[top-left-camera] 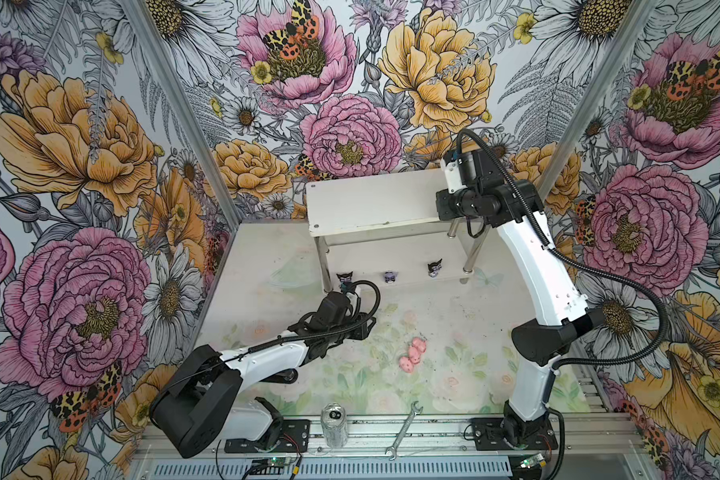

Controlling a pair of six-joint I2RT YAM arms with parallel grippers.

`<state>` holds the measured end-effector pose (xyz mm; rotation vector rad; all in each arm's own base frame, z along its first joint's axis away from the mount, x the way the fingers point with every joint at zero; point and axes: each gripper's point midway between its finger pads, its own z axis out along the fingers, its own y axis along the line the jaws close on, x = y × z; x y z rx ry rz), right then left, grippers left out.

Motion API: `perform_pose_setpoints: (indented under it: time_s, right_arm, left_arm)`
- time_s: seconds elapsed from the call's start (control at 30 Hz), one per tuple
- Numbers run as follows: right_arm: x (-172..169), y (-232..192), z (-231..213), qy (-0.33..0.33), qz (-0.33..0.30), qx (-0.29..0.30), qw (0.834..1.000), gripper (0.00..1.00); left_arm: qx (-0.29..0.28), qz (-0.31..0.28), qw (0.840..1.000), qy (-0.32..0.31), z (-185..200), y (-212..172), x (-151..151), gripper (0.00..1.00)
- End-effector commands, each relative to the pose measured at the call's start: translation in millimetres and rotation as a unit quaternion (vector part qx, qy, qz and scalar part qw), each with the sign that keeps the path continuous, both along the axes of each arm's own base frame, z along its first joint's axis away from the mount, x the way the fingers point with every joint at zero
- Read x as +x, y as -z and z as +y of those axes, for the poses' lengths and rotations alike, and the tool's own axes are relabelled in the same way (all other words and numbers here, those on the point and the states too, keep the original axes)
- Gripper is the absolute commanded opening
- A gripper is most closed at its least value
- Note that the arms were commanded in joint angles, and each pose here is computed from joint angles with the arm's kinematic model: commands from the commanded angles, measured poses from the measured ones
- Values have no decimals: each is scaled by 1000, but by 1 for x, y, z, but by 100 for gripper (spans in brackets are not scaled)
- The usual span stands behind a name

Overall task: Place and organize the plastic toys onto the shelf
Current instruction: 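Lower the pig onto the shelf top beside the first pig and open the right gripper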

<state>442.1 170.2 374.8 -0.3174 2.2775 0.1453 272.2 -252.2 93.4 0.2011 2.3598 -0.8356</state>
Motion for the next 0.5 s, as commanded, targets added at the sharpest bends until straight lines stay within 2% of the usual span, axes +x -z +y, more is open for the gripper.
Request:
perform_pose_setpoints:
  time_s: [0.0, 0.47]
  right_arm:
    - [1, -4, 12, -18, 1, 26, 999, 22]
    - [18, 2, 19, -8, 3, 40, 999, 23]
  left_arm:
    - [5, 0, 1000, -3, 1, 3, 4, 42]
    - [9, 4, 1000, -5, 3, 8, 4, 42]
